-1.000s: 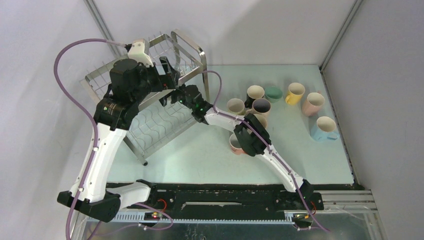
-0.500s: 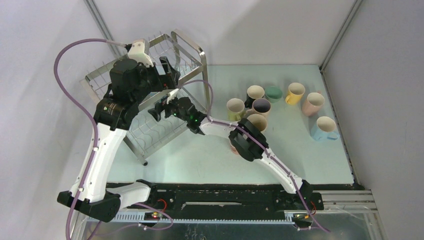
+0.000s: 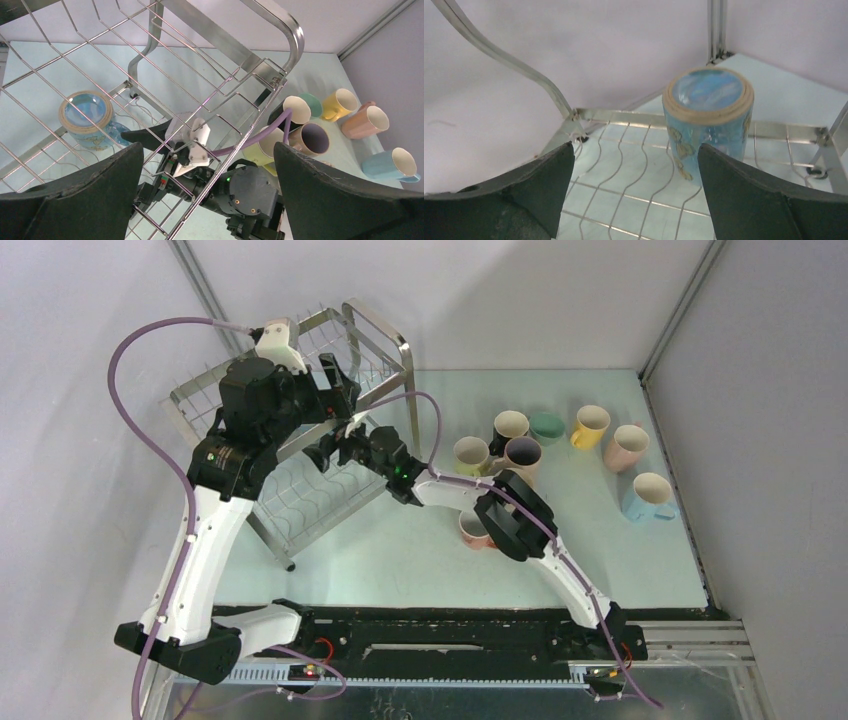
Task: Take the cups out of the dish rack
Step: Adjust the cup in the dish rack.
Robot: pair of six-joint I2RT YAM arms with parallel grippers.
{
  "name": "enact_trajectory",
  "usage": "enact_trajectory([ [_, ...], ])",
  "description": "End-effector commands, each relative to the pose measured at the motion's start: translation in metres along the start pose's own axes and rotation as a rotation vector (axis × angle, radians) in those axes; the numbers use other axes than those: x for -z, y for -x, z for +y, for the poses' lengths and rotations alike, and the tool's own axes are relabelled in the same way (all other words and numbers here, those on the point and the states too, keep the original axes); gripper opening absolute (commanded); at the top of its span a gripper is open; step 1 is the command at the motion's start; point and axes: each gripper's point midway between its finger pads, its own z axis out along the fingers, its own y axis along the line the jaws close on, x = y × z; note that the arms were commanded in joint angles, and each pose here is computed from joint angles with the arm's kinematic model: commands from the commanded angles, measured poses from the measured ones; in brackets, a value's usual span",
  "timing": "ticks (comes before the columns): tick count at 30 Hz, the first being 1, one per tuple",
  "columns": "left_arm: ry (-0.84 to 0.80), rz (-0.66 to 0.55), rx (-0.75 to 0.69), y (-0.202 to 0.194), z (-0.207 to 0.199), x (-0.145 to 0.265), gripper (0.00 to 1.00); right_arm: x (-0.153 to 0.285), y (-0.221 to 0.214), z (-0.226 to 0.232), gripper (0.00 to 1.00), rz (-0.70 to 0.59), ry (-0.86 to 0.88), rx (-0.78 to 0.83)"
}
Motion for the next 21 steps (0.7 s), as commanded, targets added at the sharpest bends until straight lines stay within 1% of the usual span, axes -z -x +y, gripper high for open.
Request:
enact_trajectory([
  [1, -0.021, 0.016, 0.014, -0.007, -0.003, -0.002, 1.00, 0.002, 0.063, 0.002, 0.99, -0.122, 0.000, 0.041],
  [11, -0.026, 0.020, 0.017, -0.007, -0.004, -0.004, 1.00, -0.005, 0.043, -0.038, 0.96, -0.075, -0.034, 0.061],
  [21, -0.027, 0.022, 0.016, -0.007, -0.004, -0.006, 1.00, -0.014, 0.017, -0.059, 0.92, -0.025, -0.050, 0.043],
])
